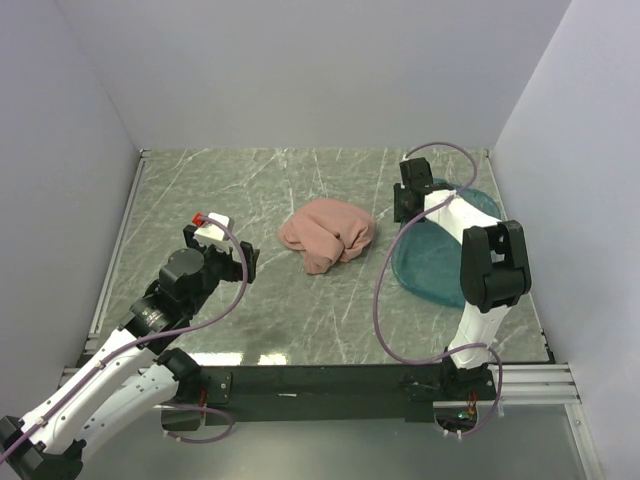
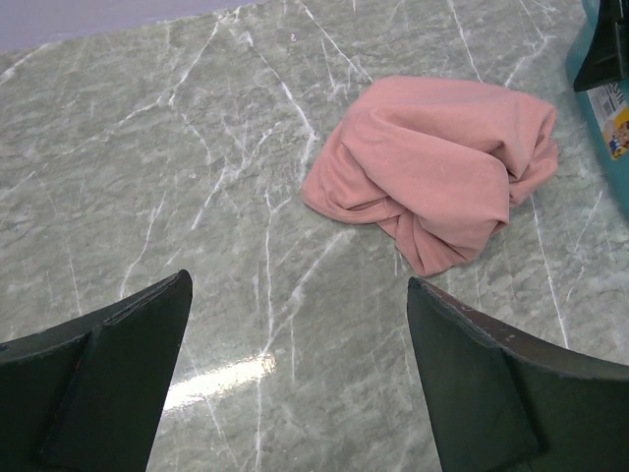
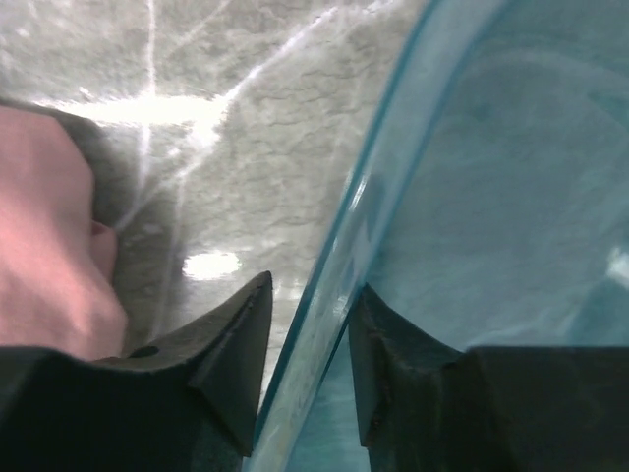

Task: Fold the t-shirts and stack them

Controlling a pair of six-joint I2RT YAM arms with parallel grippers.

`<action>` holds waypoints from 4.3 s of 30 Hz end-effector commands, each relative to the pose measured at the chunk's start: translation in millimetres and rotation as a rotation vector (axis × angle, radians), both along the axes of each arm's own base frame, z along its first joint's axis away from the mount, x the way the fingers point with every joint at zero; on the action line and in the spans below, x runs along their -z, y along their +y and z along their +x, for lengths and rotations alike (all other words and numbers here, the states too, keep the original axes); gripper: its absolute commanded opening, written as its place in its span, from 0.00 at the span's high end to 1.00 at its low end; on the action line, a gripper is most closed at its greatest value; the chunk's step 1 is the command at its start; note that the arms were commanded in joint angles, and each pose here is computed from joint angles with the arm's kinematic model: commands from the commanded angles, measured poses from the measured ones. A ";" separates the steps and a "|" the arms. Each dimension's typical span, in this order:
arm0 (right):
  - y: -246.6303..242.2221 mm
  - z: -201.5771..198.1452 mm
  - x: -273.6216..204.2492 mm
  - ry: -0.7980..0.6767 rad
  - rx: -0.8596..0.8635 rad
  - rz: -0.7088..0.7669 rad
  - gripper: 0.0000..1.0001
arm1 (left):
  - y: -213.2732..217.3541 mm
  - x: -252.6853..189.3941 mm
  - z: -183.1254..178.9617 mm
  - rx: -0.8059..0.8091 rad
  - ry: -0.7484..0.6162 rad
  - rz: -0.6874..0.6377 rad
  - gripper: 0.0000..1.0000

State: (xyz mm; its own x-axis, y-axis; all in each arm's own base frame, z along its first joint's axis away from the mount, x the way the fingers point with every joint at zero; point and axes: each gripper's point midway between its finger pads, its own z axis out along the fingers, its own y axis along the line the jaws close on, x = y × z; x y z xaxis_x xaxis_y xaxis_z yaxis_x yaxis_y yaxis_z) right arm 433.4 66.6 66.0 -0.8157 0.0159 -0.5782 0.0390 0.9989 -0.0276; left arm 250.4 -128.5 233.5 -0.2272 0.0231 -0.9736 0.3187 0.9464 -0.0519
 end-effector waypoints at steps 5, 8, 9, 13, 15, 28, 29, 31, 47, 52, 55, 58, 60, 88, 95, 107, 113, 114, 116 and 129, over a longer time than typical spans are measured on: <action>-24.6 11.2 -23.4 -0.055 -0.179 -0.223 0.63 | -1.3 -24.7 2.7 0.003 -0.066 -0.043 0.04; -31.6 12.0 -21.4 -0.045 -0.253 -0.261 0.64 | -1.6 -24.7 2.2 0.006 -0.066 -0.044 0.04; -34.0 12.9 -22.7 -0.045 -0.269 -0.270 0.64 | -1.7 -23.6 2.4 0.006 -0.064 -0.042 0.04; -49.6 22.1 -33.2 -0.077 -0.325 -0.347 0.64 | -2.0 -23.6 2.3 0.008 -0.063 -0.043 0.04; -61.5 34.4 -44.7 -0.117 -0.292 -0.363 0.64 | -2.4 -23.5 2.5 0.009 -0.063 -0.042 0.04; -97.7 74.6 -74.5 -0.174 -0.316 -0.332 0.50 | -5.1 -17.5 4.3 0.015 -0.045 -0.031 0.04; -97.5 74.4 -74.7 -0.172 -0.320 -0.333 0.48 | -5.3 -17.5 4.2 0.017 -0.045 -0.031 0.04; -97.0 73.8 -76.0 -0.174 -0.323 -0.332 0.42 | -5.8 -17.8 4.5 0.018 -0.046 -0.032 0.04; 18.3 -21.5 -174.5 -0.399 -0.767 0.014 0.19 | -37.3 0.1 -4.0 0.197 -0.001 -0.029 0.01; 62.7 -92.3 -199.9 -0.526 -1.011 0.193 0.14 | -53.3 5.0 -7.7 0.267 0.044 -0.058 0.01; 69.4 -123.7 -190.9 -0.568 -1.018 0.260 0.04 | -63.5 11.0 -1.4 0.272 0.114 -0.091 0.01; 60.6 -132.2 -209.7 -0.664 -0.898 0.343 0.00 | -76.5 3.6 2.7 0.282 0.179 -0.203 0.01; 56.7 -145.5 -204.6 -0.668 -0.873 0.459 0.00 | -90.2 2.3 5.6 0.295 0.236 -0.302 0.01; 30.6 -152.8 -181.3 -0.630 -0.838 0.423 0.04 | -89.0 118.7 51.5 -0.125 0.606 -0.568 0.04; 30.8 -152.4 -177.5 -0.619 -0.836 0.432 0.04 | -84.1 128.0 62.0 -0.150 0.616 -0.540 0.09; 30.4 -151.2 -172.9 -0.606 -0.840 0.437 0.04 | -75.2 137.5 80.3 -0.210 0.619 -0.522 0.21; 30.7 -151.1 -171.4 -0.601 -0.840 0.442 0.04 | -77.5 147.2 98.8 -0.232 0.630 -0.515 0.26; 30.1 -150.8 -171.0 -0.602 -0.837 0.441 0.04 | -80.8 142.7 106.1 -0.224 0.624 -0.523 0.28; 29.9 -150.6 -171.8 -0.604 -0.838 0.437 0.04 | -80.4 157.1 115.0 -0.241 0.651 -0.498 0.37; 27.7 -150.2 -169.1 -0.593 -0.835 0.440 0.04 | -101.4 182.5 157.4 -0.199 0.726 -0.443 0.98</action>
